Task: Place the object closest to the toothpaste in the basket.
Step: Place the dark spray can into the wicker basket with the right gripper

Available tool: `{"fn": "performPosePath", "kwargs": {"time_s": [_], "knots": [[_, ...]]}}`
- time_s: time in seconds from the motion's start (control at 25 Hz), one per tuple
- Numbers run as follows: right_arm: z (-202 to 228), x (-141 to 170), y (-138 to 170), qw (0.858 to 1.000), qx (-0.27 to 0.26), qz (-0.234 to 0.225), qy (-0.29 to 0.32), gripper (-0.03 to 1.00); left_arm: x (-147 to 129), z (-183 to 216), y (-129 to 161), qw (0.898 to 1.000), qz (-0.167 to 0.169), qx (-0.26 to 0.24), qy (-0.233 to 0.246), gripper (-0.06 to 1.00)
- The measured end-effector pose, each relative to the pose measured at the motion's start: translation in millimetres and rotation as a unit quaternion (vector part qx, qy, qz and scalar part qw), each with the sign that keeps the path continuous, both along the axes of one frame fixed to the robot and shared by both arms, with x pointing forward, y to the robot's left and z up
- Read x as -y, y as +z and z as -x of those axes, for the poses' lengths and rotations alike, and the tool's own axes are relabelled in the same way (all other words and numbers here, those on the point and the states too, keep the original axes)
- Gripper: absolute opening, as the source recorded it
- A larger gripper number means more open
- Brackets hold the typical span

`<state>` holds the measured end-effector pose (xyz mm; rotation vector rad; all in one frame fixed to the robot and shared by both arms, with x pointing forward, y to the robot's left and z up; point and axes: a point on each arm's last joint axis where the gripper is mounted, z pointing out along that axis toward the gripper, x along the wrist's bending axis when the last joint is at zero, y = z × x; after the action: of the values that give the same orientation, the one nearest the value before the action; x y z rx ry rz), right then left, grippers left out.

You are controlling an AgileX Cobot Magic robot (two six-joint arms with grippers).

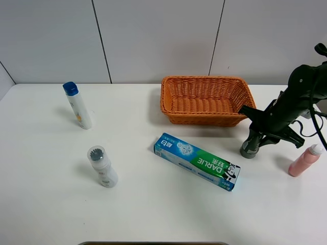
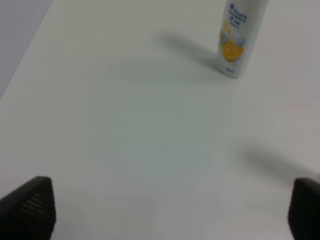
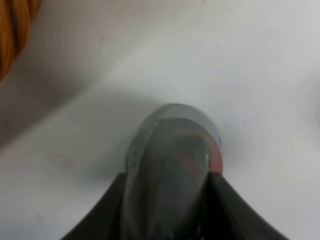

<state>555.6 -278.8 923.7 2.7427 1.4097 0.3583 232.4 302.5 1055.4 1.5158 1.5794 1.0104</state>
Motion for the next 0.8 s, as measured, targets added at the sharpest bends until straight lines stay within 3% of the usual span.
{"fn": "performPosePath", "kwargs": {"time_s": [0.8], "knots": [[0.1,0.0,0.0,1.0,0.0,0.0,0.001,0.35,0.0,0.0,0.0,1.0,0.0,0.0,0.0,0.94]]}}
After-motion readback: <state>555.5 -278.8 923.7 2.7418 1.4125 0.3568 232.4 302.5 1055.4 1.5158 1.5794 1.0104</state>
